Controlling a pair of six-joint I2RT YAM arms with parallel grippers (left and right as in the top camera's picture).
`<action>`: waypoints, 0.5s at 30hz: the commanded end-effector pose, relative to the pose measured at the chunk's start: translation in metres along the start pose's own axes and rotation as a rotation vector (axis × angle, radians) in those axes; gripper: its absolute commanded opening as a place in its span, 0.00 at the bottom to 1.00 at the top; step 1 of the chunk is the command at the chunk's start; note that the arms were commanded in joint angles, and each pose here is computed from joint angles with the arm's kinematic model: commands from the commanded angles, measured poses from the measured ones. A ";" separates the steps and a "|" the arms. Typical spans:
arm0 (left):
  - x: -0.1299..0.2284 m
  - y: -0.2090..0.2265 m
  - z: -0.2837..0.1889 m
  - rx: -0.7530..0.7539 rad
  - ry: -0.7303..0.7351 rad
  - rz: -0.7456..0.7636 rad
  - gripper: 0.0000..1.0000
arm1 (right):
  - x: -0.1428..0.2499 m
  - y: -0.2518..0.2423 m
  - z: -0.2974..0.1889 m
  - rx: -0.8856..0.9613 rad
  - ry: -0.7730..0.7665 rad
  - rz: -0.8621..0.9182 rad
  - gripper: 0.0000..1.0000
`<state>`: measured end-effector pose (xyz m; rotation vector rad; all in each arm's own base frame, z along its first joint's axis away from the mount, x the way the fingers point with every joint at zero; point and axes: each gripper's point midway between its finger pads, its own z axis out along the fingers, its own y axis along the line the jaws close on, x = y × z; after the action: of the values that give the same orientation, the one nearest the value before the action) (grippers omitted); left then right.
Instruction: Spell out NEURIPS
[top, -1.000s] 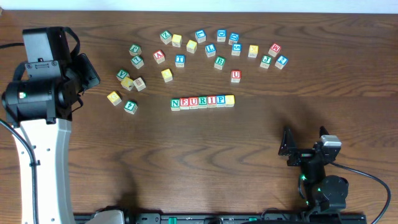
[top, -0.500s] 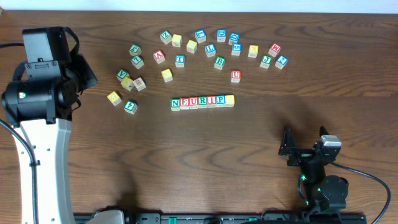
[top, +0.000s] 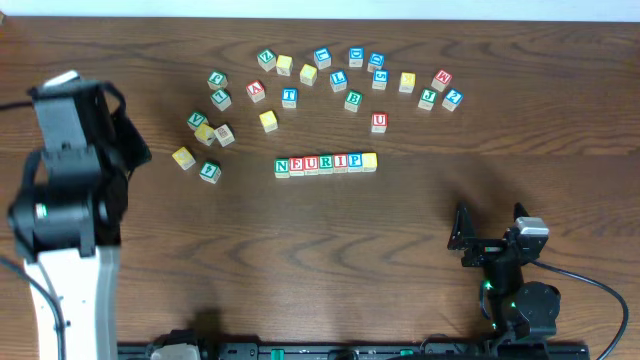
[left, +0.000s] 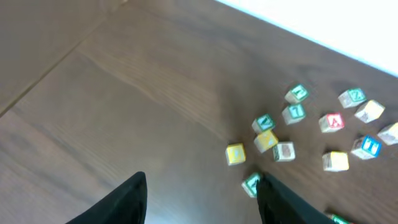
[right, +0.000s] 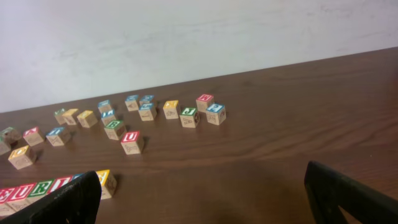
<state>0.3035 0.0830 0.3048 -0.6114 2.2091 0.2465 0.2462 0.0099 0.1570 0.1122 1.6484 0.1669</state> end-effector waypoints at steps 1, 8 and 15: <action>0.021 -0.005 -0.001 0.082 -0.043 0.102 0.56 | 0.000 -0.002 0.000 0.006 -0.006 -0.010 0.99; 0.046 -0.037 -0.004 0.325 -0.293 0.293 0.56 | 0.000 -0.002 0.000 0.006 -0.006 -0.010 0.99; 0.092 -0.031 0.012 0.355 -0.427 0.276 0.56 | 0.000 -0.002 0.000 0.006 -0.006 -0.010 0.99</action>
<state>0.2832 0.0347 0.2488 -0.1056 1.8607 0.1089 0.2462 0.0099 0.1574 0.1117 1.6457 0.1668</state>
